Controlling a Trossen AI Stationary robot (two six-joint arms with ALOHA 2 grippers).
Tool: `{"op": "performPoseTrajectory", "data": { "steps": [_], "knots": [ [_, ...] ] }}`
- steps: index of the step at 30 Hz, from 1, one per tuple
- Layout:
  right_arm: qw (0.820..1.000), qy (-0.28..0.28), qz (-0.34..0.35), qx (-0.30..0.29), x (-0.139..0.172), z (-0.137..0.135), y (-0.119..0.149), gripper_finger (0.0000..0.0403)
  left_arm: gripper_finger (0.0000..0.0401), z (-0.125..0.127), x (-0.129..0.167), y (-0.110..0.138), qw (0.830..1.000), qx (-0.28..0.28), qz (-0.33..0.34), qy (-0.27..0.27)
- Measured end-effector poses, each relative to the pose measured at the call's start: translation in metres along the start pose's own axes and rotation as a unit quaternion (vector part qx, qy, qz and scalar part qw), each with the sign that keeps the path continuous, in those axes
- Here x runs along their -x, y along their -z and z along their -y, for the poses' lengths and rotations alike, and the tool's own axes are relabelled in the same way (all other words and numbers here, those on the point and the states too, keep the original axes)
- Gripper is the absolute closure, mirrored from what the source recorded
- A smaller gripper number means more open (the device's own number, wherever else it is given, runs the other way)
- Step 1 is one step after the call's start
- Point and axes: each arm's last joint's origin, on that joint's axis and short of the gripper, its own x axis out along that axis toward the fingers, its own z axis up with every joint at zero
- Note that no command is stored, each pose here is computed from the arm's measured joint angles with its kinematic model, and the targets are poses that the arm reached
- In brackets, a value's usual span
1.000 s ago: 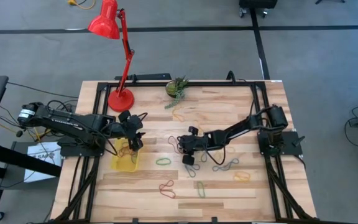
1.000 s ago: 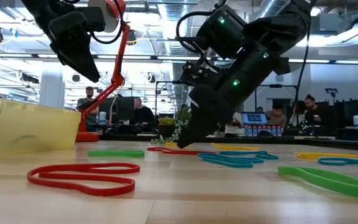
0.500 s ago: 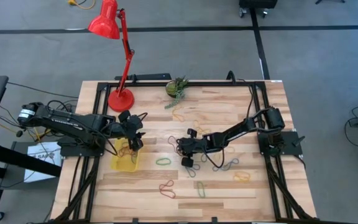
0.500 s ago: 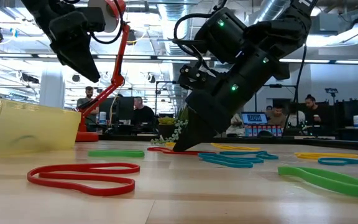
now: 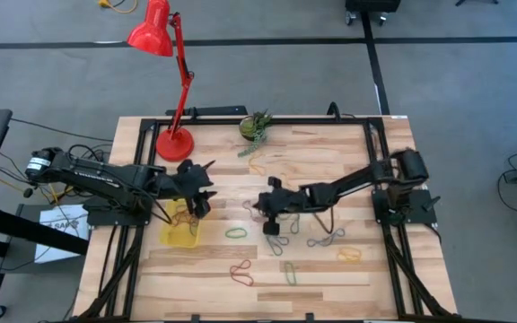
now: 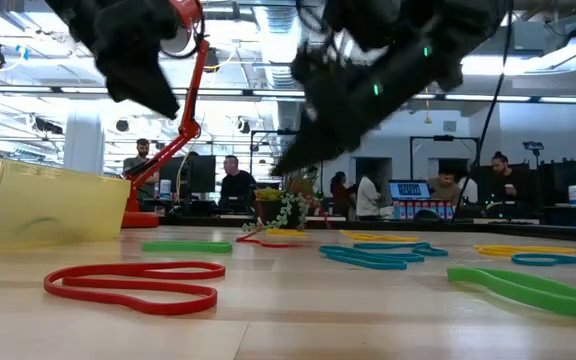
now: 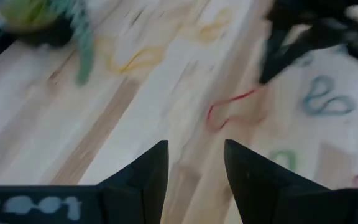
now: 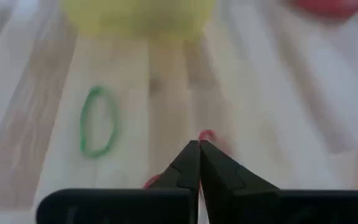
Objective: Pick and place items into bin
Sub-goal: Put the red rubber band into the yellow bin
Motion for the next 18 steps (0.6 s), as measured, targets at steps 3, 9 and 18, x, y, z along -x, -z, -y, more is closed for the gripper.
{"op": "performPoseTrajectory", "data": {
  "steps": [3, 9, 18],
  "knots": [
    [0.999, 0.029, 0.019, 0.010, 0.010, 0.012, -0.010, 0.0401, 0.0256, 0.006, -0.002, -0.008, 0.999, -0.017, 0.038, 0.030],
    [0.997, 0.043, 0.066, 0.006, 0.028, 0.024, -0.029, 0.0402, 0.0256, 0.019, -0.026, -0.015, 0.990, -0.116, 0.069, 0.043],
    [0.995, 0.032, 0.092, 0.016, 0.029, 0.023, -0.034, 0.0402, 0.0256, 0.032, -0.070, -0.019, 0.970, -0.208, 0.124, -0.019]
  ]
}}
